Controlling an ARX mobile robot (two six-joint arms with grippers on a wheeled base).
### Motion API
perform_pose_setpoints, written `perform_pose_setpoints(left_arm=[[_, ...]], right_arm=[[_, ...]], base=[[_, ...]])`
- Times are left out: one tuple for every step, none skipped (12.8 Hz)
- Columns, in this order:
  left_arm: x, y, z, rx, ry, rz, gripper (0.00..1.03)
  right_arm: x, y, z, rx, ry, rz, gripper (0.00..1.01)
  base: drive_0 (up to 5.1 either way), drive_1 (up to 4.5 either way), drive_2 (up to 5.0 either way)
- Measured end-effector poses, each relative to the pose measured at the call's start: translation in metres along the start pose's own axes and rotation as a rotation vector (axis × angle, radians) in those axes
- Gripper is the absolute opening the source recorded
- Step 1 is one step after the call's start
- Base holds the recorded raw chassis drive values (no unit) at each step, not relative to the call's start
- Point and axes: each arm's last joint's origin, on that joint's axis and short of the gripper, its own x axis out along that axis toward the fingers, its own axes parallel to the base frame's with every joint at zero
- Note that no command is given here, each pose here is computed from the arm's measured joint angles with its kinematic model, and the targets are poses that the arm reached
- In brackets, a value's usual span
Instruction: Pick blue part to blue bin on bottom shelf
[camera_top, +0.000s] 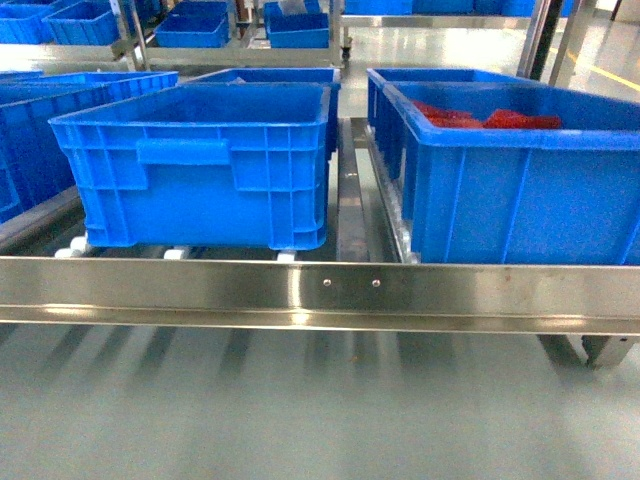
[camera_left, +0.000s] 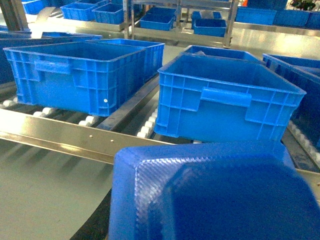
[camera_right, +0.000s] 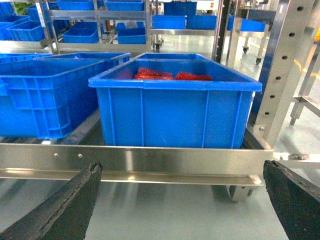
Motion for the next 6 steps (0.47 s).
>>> perform_pose_setpoints(left_arm=[[0.0, 0.0, 0.0, -0.001, -0.001, -0.001, 0.43], [0.0, 0.0, 0.0, -0.001, -0.001, 0.0, 0.43], [0.0, 0.0, 0.0, -0.001, -0.001, -0.001, 0.43], [0.0, 0.0, 0.0001, -0.001, -0.001, -0.001, 0.43], [0.0, 0.0, 0.0001, -0.001, -0.001, -0.001, 0.43], [0.0, 0.0, 0.0, -0.001, -0.001, 0.0, 0.43]], right_arm=[[0.0, 0.0, 0.0001, 0.0, -0.001, 0.0, 0.98], [0.0, 0.0, 0.0001, -0.001, -0.001, 0.0, 0.98], [0.0, 0.0, 0.0001, -0.001, -0.001, 0.001, 0.98], [0.0, 0.0, 0.0001, -0.001, -0.002, 0.0, 0.98], [0.0, 0.0, 0.0001, -0.001, -0.002, 0.0, 0.98], [0.0, 0.0, 0.0002, -0.001, -0.002, 0.0, 0.98]], base=[[0.0, 0.0, 0.0], [0.0, 0.0, 0.0], [0.0, 0.0, 0.0], [0.0, 0.0, 0.0], [0.0, 0.0, 0.0], [0.0, 4.04, -4.1]])
